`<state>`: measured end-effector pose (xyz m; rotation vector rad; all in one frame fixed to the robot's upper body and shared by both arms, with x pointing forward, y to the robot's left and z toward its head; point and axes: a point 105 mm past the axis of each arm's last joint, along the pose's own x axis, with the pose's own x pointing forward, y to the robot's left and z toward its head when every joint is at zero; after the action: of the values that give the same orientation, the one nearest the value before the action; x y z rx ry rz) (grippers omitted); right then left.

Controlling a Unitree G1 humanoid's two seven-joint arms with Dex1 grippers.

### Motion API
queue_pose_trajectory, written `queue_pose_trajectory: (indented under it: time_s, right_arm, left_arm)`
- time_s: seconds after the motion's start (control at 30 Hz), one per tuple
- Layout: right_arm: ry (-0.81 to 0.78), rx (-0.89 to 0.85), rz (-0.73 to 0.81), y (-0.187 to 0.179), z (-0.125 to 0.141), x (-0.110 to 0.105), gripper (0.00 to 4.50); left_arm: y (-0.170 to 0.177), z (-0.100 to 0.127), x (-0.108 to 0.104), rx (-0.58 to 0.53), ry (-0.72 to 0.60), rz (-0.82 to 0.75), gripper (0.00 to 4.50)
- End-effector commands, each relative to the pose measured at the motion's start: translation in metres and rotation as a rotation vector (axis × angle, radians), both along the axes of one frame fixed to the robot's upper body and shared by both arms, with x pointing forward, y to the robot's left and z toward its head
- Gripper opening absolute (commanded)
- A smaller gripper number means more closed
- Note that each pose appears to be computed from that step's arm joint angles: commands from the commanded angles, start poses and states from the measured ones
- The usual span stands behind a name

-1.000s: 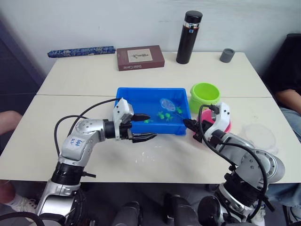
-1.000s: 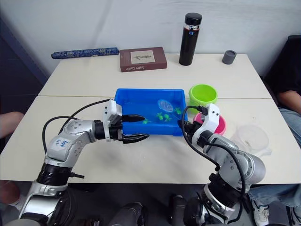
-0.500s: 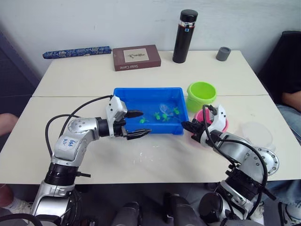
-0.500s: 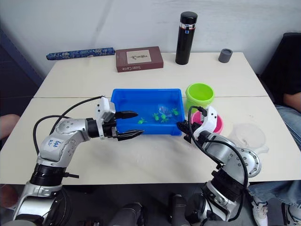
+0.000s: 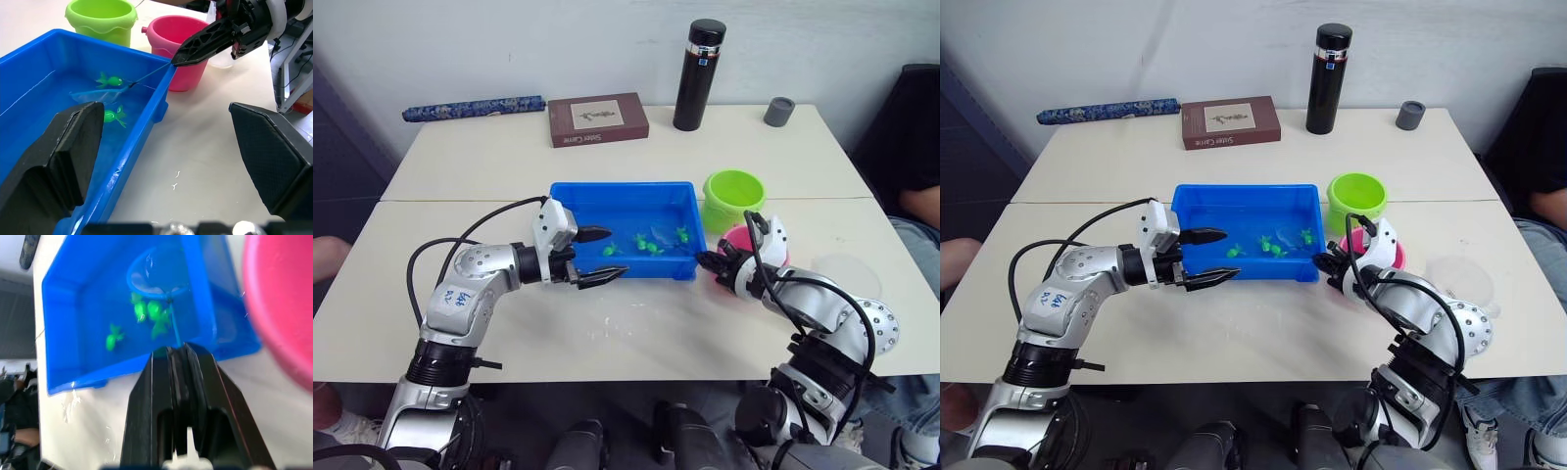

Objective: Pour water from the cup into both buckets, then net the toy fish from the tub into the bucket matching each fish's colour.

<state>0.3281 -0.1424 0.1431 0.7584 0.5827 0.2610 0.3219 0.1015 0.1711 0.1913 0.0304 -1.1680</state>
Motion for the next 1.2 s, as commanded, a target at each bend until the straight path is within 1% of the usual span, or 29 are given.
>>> queue_pose_trajectory:
  time_s: [0.03, 0.13, 0.17, 0.23, 0.3, 0.37, 0.5, 0.63, 0.77, 0.87, 1.03, 1.17, 1.2]
  right_arm:
    - [-0.035, -0.002, -0.03, -0.006, 0.013, -0.002, 0.0]
    - [-0.052, -0.038, -0.014, -0.009, 0.02, -0.008, 0.0]
    - [-0.073, -0.088, 0.018, -0.009, 0.022, -0.012, 0.0]
    - [-0.082, -0.131, 0.057, -0.009, 0.024, -0.017, 0.0]
    - [-0.114, -0.225, 0.132, -0.006, 0.025, -0.023, 0.0]
    - [-0.155, -0.359, 0.226, -0.003, 0.024, -0.03, 0.0]
    - [-0.219, -0.542, 0.325, -0.004, 0.021, -0.036, 0.0]
    - [-0.341, -0.704, 0.394, -0.005, 0.026, -0.037, 0.0]
    - [-0.485, -0.795, 0.443, -0.001, 0.038, -0.038, 0.0]
    - [-0.553, -0.821, 0.43, -0.004, 0.048, -0.037, 0.0]
    - [-0.613, -0.868, 0.35, -0.02, 0.066, -0.035, 0.0]
    - [-0.621, -0.926, 0.222, -0.052, 0.085, -0.03, 0.0]
    - [-0.617, -0.965, 0.194, -0.062, 0.089, -0.028, 0.0]
  left_arm:
    - [-0.001, 0.007, -0.001, -0.013, -0.035, -0.006, 4.4]
    - [-0.003, 0.007, 0.001, -0.014, -0.034, -0.013, 4.4]
    - [-0.005, 0.007, 0.001, -0.016, -0.035, -0.018, 4.4]
    - [-0.007, 0.008, 0.003, -0.019, -0.036, -0.024, 4.4]
    - [-0.008, 0.009, 0.003, -0.019, -0.037, -0.03, 4.4]
    - [-0.01, 0.009, 0.004, -0.019, -0.037, -0.036, 4.4]
    - [-0.012, 0.01, 0.006, -0.02, -0.038, -0.044, 4.4]
    - [-0.011, 0.01, 0.008, -0.021, -0.033, -0.044, 4.4]
    - [-0.012, 0.013, 0.013, -0.041, -0.019, -0.036, 4.4]
    - [-0.018, 0.02, 0.014, -0.085, -0.007, -0.051, 4.4]
    - [-0.025, 0.023, 0.013, -0.084, -0.015, -0.082, 4.4]
    - [-0.032, 0.03, 0.015, -0.109, -0.023, -0.099, 4.4]
    - [-0.034, 0.031, 0.015, -0.111, -0.024, -0.106, 4.4]
